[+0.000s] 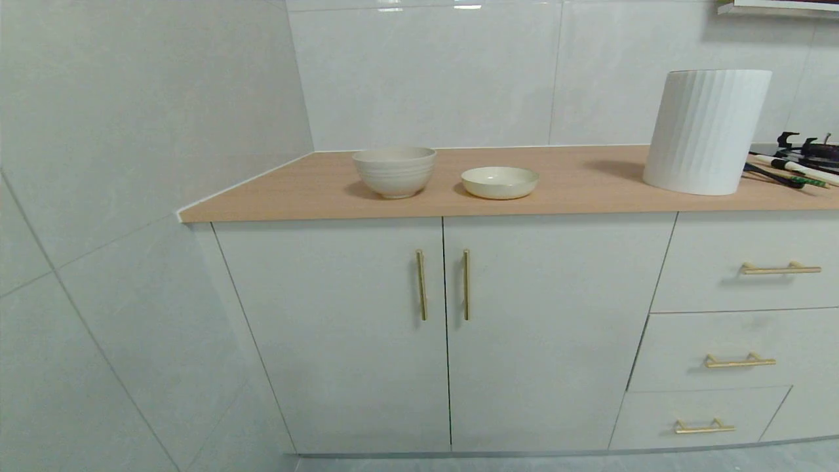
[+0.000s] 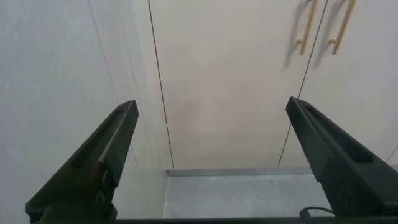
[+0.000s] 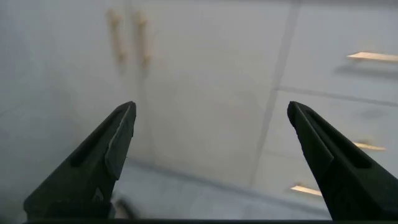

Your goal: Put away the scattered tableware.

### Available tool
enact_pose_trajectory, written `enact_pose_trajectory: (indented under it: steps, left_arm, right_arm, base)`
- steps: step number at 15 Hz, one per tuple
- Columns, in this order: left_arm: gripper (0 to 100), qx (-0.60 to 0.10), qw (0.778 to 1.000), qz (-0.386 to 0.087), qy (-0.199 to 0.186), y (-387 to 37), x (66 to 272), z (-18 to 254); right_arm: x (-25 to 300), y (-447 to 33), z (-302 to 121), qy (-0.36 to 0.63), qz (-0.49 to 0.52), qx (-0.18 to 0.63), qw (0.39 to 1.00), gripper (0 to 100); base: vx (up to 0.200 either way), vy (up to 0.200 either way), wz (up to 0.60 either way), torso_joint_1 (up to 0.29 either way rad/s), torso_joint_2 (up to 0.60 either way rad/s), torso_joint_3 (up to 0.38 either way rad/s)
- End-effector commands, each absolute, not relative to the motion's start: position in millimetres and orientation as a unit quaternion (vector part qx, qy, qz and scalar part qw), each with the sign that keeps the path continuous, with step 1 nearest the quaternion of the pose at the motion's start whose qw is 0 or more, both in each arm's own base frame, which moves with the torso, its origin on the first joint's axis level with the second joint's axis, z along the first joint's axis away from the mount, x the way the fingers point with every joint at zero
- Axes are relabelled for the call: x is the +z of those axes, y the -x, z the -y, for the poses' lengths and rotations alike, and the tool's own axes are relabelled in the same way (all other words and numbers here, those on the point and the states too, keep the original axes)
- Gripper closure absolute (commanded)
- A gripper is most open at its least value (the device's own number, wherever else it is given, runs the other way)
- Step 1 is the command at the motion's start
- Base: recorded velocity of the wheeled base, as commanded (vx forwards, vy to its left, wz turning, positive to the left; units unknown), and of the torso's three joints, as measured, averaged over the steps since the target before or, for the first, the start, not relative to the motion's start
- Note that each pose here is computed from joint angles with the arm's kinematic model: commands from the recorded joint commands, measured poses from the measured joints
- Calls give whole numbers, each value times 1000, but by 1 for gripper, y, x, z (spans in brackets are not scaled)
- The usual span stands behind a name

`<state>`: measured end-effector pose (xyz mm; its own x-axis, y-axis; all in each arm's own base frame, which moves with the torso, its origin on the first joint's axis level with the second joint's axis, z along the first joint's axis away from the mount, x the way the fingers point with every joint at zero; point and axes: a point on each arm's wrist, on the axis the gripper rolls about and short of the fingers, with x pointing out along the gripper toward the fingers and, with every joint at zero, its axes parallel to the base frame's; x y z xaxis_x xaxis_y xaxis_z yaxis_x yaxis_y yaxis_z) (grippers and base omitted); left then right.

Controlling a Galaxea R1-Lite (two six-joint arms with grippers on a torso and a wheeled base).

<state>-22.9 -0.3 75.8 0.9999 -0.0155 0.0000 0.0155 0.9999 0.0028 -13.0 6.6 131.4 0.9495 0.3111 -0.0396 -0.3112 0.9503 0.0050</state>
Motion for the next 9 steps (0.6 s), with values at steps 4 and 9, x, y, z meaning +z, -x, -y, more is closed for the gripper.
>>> enact_pose_trajectory:
  steps: [4,9]
  left_arm:
    - [0,-8,1000,0,-2,23,76,0]
    - [0,-8,1000,0,-2,23,76,0]
  right_arm:
    - [184,-102,-26,-32,-222,274,935,0]
    - [200,-184,-87,-21,-220,376,900,0]
  base:
    - [0,0,0,0,0,0]
    - [0,0,0,0,0,0]
